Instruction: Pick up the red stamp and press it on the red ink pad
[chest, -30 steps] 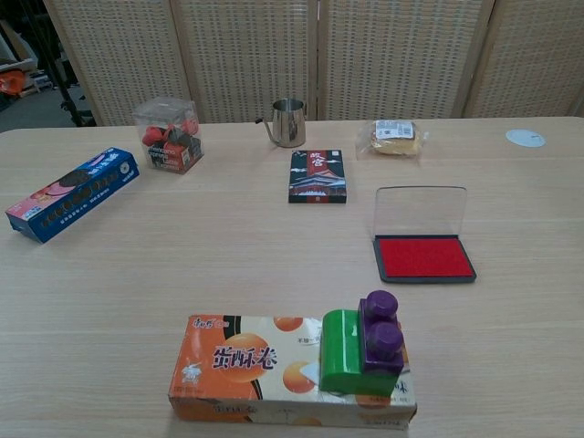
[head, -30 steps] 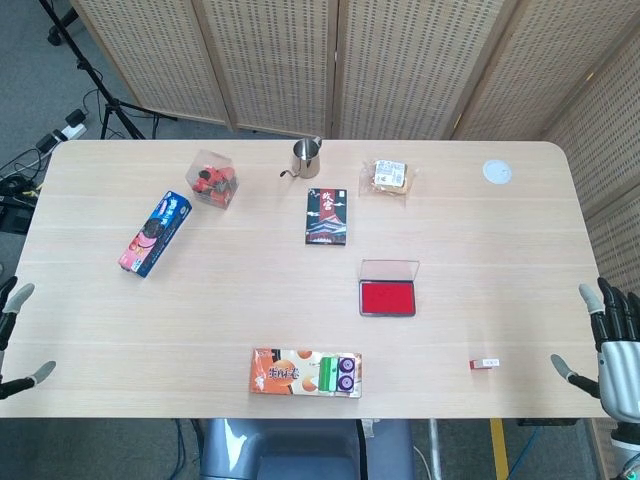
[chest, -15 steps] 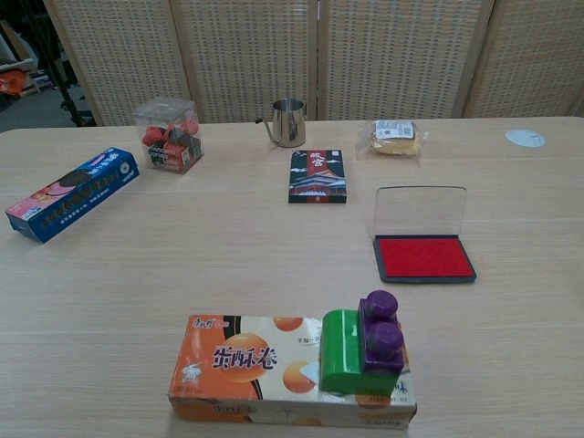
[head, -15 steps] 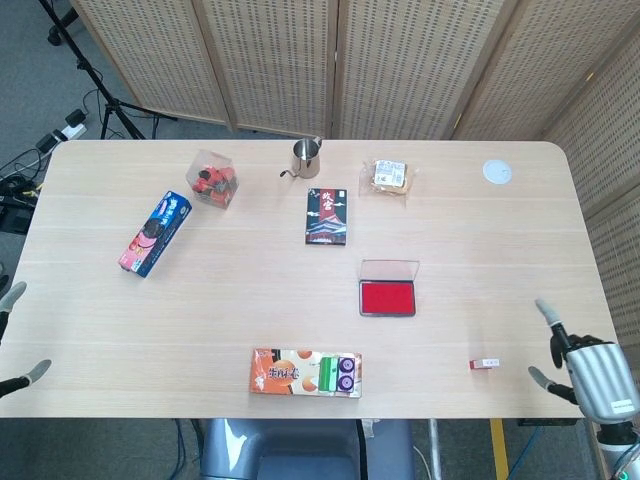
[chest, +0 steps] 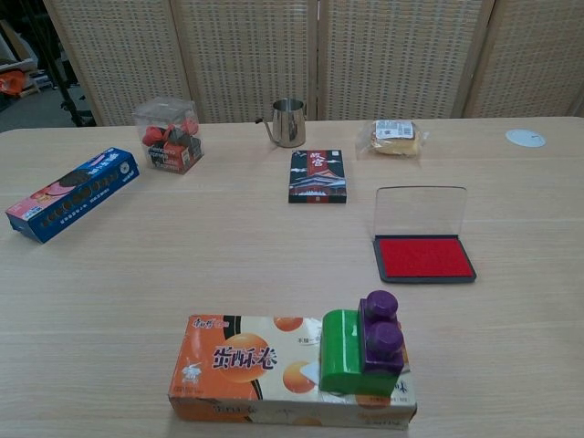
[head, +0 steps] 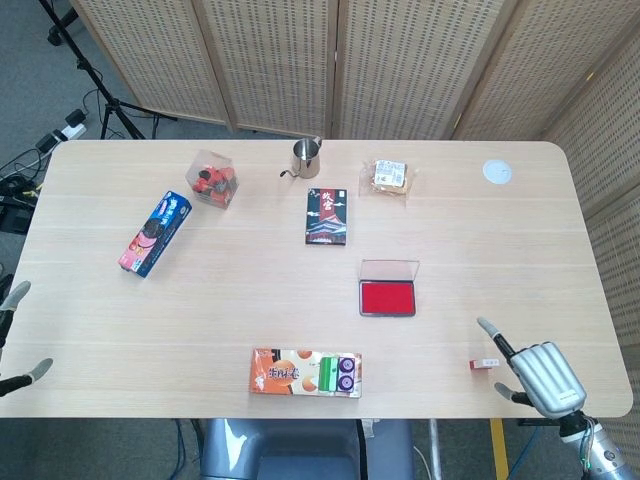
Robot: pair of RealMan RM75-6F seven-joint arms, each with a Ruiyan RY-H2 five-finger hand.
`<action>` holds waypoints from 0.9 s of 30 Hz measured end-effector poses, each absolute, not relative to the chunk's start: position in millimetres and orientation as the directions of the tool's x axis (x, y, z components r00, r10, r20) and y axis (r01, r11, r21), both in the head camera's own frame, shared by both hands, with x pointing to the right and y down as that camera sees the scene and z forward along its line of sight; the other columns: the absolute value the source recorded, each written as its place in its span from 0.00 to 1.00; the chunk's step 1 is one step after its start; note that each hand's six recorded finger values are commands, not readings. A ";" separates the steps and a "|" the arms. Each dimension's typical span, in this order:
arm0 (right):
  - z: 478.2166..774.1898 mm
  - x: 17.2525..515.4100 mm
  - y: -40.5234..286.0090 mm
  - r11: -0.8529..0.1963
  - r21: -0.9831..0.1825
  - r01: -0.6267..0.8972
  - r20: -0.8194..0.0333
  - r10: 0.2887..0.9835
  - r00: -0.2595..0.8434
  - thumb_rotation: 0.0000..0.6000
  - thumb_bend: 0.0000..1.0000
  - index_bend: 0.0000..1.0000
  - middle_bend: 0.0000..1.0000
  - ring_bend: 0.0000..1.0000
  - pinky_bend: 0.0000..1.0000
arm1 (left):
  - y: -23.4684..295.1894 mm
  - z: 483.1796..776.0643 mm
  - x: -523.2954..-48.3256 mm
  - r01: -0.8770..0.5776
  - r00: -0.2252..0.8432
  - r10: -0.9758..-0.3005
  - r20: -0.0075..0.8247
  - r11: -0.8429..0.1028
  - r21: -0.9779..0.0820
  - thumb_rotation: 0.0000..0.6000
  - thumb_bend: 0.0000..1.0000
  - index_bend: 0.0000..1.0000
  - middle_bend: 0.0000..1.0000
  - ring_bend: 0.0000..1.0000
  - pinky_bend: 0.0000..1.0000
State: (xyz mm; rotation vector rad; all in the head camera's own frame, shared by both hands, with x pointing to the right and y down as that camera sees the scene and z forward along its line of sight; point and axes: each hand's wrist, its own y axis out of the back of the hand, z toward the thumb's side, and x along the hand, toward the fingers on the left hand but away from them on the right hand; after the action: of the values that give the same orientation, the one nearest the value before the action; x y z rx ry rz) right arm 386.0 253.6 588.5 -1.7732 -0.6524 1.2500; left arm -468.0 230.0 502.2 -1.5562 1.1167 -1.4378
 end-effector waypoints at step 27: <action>658.1 389.8 246.4 -0.641 -0.753 -0.151 -0.650 0.688 0.323 1.00 0.37 0.34 0.94 1.00 1.00 | 217.8 525.9 -471.0 -0.084 -0.072 -0.911 0.407 -0.401 -0.912 1.00 0.00 0.00 0.00 0.00 0.00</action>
State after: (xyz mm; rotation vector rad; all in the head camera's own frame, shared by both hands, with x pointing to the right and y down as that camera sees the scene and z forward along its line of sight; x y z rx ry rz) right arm 389.8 246.4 658.1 -1.8347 -0.4764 1.4074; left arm -471.0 217.8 525.9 -1.5226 1.0997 -1.5486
